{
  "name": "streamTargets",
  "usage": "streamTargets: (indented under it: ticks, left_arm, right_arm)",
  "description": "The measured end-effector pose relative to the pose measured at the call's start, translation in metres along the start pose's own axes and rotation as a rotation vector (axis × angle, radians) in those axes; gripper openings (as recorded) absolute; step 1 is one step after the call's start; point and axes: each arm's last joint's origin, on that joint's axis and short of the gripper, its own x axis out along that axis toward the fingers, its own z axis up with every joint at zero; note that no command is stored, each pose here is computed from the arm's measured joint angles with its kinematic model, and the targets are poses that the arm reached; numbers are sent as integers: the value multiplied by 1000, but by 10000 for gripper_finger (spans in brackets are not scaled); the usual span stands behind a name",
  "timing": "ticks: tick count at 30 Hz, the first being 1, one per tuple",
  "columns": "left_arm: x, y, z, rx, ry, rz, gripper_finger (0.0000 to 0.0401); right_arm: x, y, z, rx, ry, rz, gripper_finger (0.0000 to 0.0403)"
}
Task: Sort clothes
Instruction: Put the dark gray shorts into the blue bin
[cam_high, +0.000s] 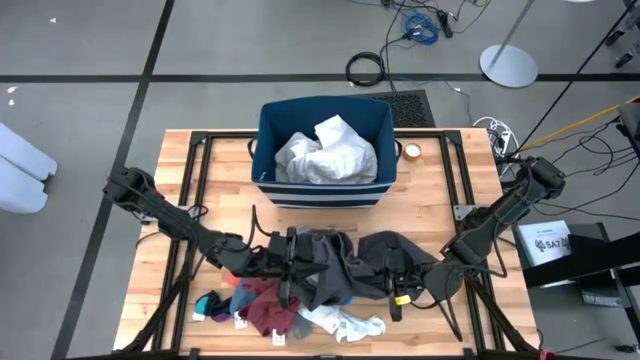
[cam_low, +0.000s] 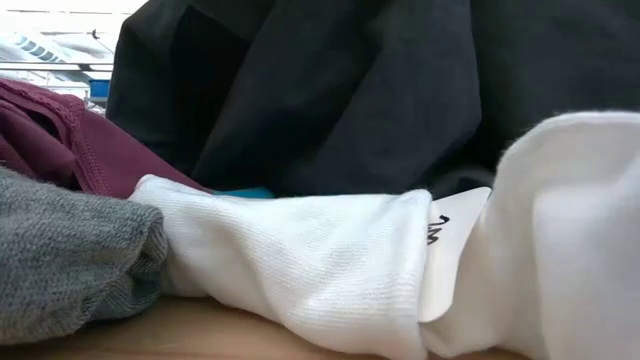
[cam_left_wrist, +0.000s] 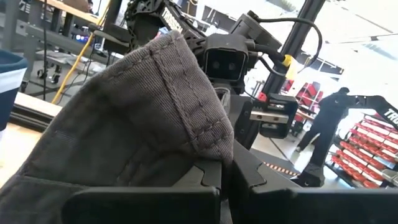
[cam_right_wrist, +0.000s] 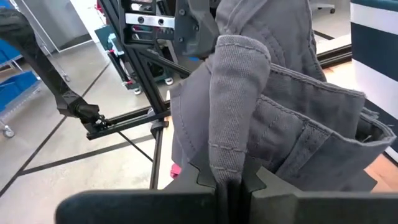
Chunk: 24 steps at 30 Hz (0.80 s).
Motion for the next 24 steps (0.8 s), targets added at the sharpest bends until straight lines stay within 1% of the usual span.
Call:
streamTargets:
  ticks: [6, 13, 17, 20, 24]
  left_arm:
    - [-2, -3, -6, 13, 29, 9, 4]
    - [-2, -3, -7, 18, 33, 10, 4]
    - [-2, -2, -12, 41, 79, 18, 4]
    - [-2, -1, -15, 74, 114, 15, 4]
    - [-2, -1, -16, 158, 128, 3, 4]
  right_arm:
    - [0, 0, 0, 0, -2, 3, 0]
    - [1, 0, 1, -1, -3, 1, 0]
    - [1, -1, 1, -4, -3, 1, 0]
    - [1, 0, 1, -25, -3, 1, 0]
    - [2, -2, 1, -51, -5, -4, 0]
